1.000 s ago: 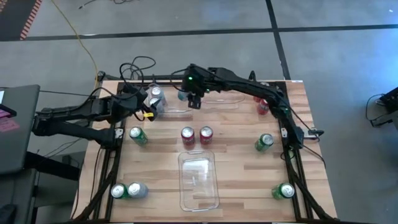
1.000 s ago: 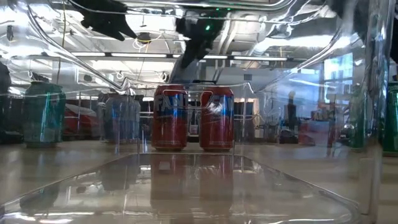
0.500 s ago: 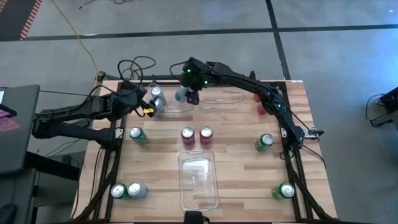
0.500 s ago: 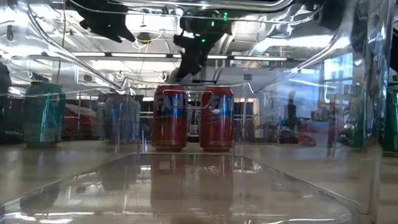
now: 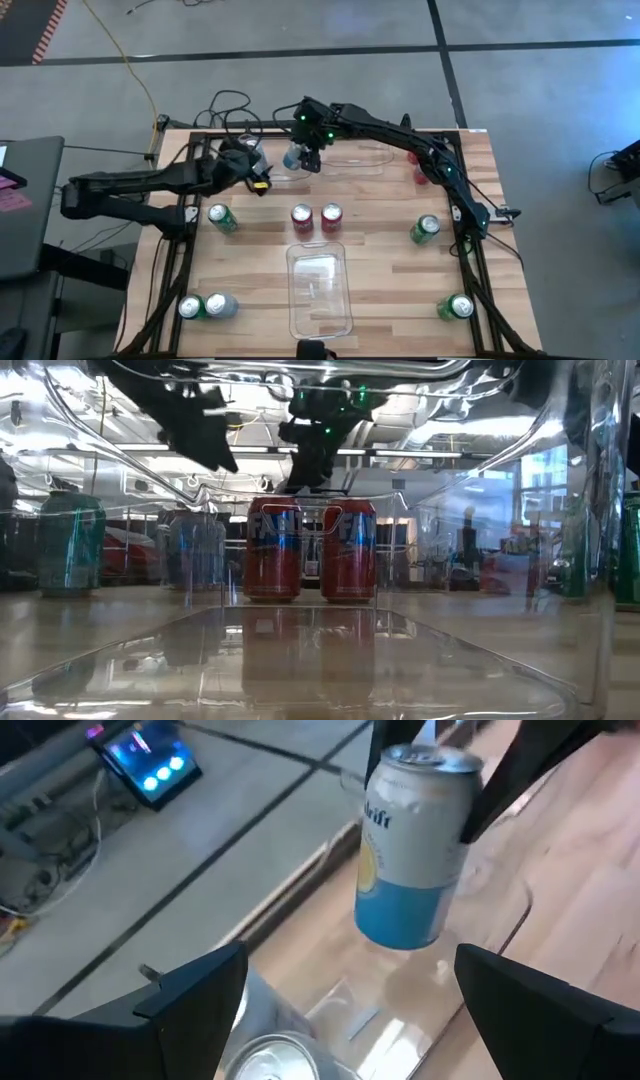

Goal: Sort soda cans
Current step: Put the right white and blue soda can into the top left transparent bin

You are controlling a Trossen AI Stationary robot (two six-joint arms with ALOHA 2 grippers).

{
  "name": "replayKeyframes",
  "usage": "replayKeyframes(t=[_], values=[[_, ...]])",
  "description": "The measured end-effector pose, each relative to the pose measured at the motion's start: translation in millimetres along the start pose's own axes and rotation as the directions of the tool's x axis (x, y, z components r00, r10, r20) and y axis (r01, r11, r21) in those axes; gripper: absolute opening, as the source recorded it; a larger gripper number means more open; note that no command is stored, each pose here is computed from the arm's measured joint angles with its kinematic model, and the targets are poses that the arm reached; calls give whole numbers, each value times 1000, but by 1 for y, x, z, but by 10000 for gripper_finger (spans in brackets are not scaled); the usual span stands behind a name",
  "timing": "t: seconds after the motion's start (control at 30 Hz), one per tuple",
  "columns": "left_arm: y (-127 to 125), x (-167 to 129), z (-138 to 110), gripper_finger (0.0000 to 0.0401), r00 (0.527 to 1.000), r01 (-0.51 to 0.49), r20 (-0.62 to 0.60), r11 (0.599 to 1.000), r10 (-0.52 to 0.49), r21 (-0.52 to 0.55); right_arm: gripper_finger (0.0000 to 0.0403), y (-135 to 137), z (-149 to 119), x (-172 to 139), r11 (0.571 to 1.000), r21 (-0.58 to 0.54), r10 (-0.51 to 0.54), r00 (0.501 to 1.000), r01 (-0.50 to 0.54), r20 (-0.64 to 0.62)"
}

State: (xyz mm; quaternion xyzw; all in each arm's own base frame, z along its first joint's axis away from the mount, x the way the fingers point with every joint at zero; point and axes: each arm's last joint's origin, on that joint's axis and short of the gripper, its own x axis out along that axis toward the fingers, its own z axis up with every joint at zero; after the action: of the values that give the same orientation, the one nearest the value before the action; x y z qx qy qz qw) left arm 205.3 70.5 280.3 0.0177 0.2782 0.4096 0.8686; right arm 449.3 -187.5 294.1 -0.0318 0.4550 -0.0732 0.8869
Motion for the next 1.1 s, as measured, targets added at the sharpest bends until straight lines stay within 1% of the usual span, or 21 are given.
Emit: replayKeyframes(t=[0.07, 0.17, 0.27, 0.5, 0.6, 0.77, 0.87, 0.97, 1.1], values=[[-2, 7, -2, 350, 1000, -10, -21, 1000, 10, 0, 286, 0, -2, 3, 1000, 3, 17, 1000, -16, -12], [-2, 12, -2, 350, 999, -19, -27, 1000, 18, -4, 286, -1, -3, 15, 1000, -1, 30, 999, -30, -11], [-3, 13, -2, 350, 999, -19, -30, 1000, 19, -3, 286, 1, -12, 34, 998, 1, 56, 996, -56, -71], [-1, 12, -1, 350, 1000, -20, -24, 1000, 20, -2, 289, 2, -19, 54, 997, -12, 73, 991, -75, -112], [-1, 12, -2, 350, 999, -22, -29, 1000, 22, 1, 307, 2, -19, 56, 997, -14, 76, 991, -78, -106], [0, 13, -1, 350, 999, -24, -30, 1000, 24, 5, 356, 2, -19, 60, 997, -20, 74, 992, -77, -98], [1, 13, -1, 350, 999, -24, -28, 1000, 24, 12, 377, 2, -19, 61, 997, -21, 75, 992, -77, -99], [1, 13, -1, 350, 999, -24, -29, 1000, 24, 16, 387, 2, -19, 62, 997, -23, 73, 993, -76, -93], [1, 13, -1, 350, 999, -25, -30, 1000, 25, 16, 389, 4, -18, 62, 996, -41, 74, 993, -78, -93]])
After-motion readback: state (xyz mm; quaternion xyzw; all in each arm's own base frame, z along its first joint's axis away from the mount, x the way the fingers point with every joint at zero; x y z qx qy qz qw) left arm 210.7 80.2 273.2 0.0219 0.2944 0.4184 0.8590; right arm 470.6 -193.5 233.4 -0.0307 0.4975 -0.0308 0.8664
